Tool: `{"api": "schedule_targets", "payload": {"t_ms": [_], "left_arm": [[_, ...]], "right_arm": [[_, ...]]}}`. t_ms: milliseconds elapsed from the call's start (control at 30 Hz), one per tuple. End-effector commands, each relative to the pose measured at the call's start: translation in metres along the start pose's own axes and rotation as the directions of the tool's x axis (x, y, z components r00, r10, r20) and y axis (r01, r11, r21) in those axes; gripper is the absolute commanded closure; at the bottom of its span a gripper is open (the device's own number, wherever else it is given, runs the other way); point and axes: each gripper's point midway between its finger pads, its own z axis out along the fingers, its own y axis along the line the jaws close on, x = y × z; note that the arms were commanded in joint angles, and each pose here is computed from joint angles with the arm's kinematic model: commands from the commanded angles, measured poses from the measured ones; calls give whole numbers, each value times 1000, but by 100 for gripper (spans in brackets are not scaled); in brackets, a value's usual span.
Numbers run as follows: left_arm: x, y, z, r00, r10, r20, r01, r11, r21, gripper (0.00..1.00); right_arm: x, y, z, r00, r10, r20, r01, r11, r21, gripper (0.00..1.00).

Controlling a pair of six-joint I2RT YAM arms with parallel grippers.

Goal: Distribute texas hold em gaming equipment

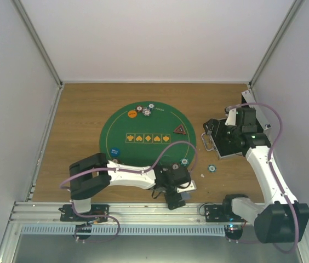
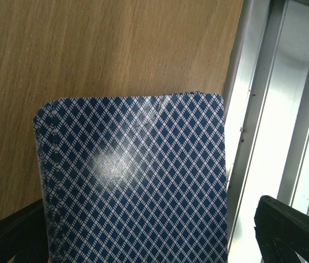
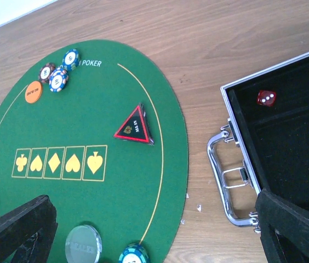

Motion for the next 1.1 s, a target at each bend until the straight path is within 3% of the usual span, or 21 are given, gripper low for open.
{"api": "schedule_targets", "payload": {"t_ms": [0,667,1067], "left_arm": [[-5,7,4,1000,16,-12,-16,998,-61,2],[10,16,17,994,30,-101,-45,987,-151,22],[21,13,26,986,38,-160,-62,987,-145,16]], "right_arm": [[-5,-2,0,1000,6,24,-6,1000,-1,1],[-3,-4,1,999,14,29,-14,1000,8,0],[-2,-6,1,999,19,31,-20,1000,13,0]]}}
